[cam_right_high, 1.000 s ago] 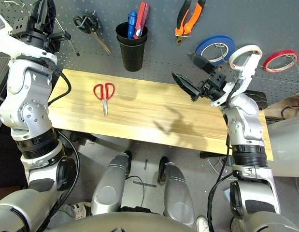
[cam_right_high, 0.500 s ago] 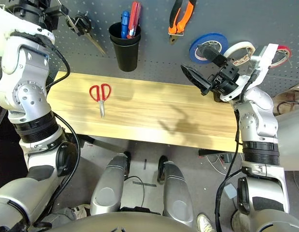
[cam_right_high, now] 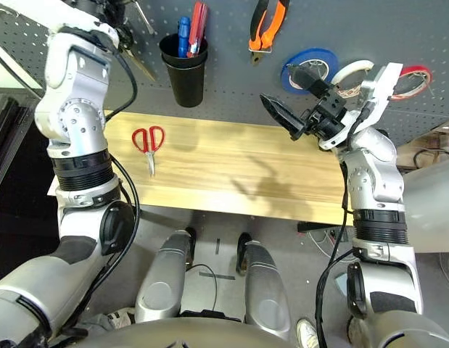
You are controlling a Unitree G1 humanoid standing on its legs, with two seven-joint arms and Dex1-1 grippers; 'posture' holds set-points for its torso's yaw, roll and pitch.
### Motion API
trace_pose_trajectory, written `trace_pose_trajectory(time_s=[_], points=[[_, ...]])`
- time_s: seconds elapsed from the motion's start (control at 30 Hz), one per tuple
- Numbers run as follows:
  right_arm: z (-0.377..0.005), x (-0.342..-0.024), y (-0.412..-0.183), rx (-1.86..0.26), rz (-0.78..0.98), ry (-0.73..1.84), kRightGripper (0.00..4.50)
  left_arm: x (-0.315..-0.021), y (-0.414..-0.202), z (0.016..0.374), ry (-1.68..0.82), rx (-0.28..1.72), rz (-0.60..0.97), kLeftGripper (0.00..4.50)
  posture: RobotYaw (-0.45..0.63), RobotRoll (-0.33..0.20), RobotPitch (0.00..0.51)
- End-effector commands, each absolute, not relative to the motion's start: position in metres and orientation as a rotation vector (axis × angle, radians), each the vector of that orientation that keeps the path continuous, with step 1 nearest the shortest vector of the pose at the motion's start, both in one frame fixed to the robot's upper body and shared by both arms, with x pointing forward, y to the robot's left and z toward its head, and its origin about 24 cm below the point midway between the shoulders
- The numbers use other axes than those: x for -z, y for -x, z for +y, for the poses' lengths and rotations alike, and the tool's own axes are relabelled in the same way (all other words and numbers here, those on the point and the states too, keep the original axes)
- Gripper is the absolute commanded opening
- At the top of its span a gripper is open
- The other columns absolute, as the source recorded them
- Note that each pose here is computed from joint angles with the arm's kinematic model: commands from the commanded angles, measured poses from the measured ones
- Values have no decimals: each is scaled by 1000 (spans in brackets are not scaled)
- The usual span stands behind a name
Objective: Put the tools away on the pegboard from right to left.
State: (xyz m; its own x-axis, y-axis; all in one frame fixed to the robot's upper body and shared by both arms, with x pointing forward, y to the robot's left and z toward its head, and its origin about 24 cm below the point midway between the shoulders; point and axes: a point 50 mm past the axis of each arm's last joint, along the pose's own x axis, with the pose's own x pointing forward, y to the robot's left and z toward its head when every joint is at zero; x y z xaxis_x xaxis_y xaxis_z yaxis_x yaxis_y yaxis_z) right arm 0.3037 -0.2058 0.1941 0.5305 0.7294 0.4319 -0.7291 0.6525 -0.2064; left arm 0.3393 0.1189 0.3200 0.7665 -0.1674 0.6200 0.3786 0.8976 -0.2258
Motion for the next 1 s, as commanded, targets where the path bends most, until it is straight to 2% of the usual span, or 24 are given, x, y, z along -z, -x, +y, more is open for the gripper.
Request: trace_pose_trajectory(time_s=[0.03,0.5,0.57,0.6,0.8,0.87,1.0], points=[[-203,-196,-301,-869,-530,23,4500,-319,-341,106,307,343,-643,556,215,0,231],[-198,-191,-302,-861,-535,28,4500,-278,-350,88,155,362,-527,556,208,0,230],[-197,-191,-303,-862,-536,29,4500,-278,-350,88,153,368,-524,1302,210,0,230],[-196,-191,-303,-863,-536,30,4500,-278,-349,88,154,370,-523,1529,212,0,229],[-193,-188,-304,-871,-534,32,4500,-282,-348,88,162,387,-534,3892,218,0,228],[-192,-187,-305,-874,-534,32,4500,-284,-347,88,167,393,-540,4477,221,0,227],[-189,-185,-305,-883,-531,32,4500,-293,-342,94,176,368,-588,4477,225,0,224]])
